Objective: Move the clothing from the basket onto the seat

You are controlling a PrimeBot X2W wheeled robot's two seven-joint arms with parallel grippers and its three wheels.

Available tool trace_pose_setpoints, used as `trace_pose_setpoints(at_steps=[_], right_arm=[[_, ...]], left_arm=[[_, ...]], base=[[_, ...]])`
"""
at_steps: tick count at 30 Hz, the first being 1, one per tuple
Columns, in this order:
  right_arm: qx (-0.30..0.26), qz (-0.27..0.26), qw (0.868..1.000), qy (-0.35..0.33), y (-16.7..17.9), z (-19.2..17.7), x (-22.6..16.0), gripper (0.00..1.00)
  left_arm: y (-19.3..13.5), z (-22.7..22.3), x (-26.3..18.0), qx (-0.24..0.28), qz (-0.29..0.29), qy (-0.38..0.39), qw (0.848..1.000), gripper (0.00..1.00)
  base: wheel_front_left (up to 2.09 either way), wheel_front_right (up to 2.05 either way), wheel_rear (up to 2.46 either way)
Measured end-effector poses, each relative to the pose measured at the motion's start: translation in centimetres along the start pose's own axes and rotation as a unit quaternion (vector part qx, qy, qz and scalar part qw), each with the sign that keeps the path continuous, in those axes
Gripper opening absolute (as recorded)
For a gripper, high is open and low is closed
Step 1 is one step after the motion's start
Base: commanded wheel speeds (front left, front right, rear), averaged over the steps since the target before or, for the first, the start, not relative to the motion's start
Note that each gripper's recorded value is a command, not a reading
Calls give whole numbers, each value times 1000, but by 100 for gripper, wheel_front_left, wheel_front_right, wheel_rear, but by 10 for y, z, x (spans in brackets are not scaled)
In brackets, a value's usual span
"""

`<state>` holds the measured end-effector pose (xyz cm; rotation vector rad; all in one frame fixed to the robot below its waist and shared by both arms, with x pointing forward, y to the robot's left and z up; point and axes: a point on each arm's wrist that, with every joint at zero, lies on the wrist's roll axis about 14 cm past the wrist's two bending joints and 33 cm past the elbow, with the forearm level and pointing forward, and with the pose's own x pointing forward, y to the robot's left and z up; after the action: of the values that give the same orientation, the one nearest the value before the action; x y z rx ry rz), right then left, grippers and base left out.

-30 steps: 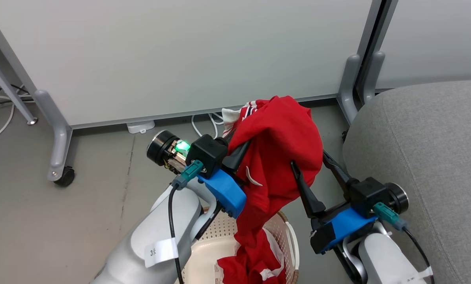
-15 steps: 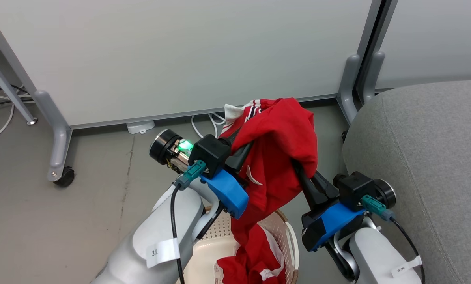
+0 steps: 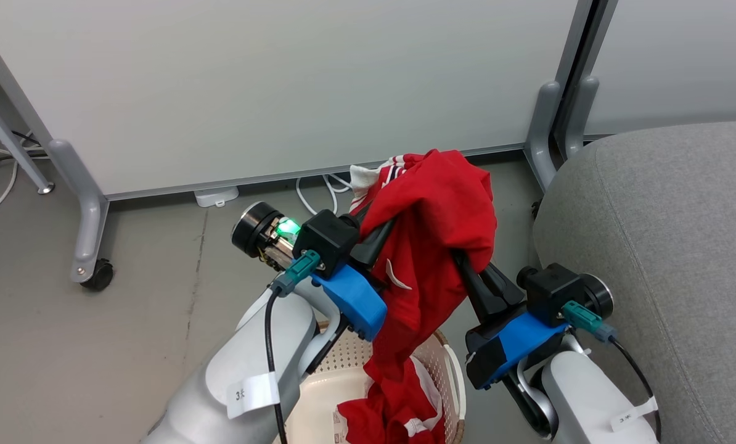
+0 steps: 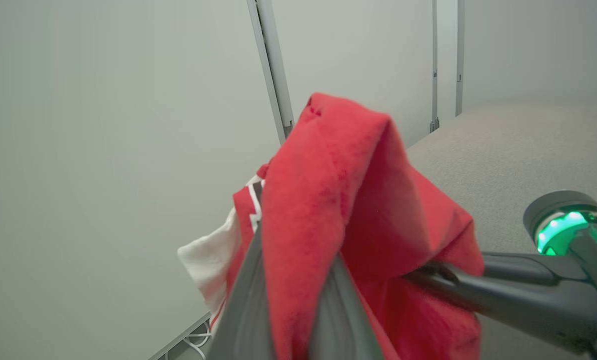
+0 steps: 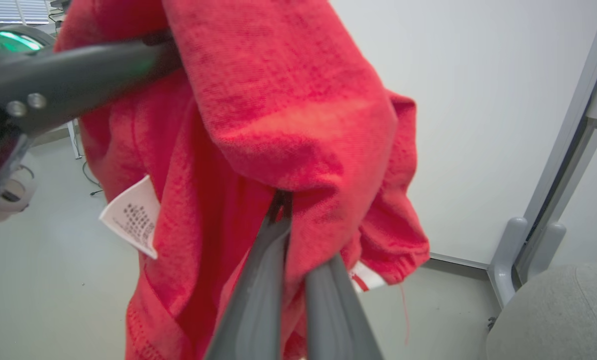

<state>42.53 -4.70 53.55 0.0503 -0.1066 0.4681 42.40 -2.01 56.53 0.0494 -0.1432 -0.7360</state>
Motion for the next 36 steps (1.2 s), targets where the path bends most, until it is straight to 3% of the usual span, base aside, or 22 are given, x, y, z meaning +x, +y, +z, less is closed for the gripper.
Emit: trace_pose_setpoints(at_steps=[1,2,17,25,36], right_arm=[[0,0,1000,-1,0,0,0,0],[1,1,1000,-2,0,1,0,0],[6,-18,1000,-10,-13,4,-1,0],[5,-62,998,-13,-43,5,-11,0],[-12,-151,988,-29,-102,18,-40,0]], left_arm=[[0,0,0,0,0,1,1000,36],[1,-1,0,0,1,1,1000,100],[-2,-13,5,-10,-6,14,1000,100],[-17,-25,18,-16,-36,22,999,100],[-62,-42,43,-34,-111,28,993,100]], base=[[0,0,0],[0,0,0],[0,0,0],[0,0,0],[0,0,0]])
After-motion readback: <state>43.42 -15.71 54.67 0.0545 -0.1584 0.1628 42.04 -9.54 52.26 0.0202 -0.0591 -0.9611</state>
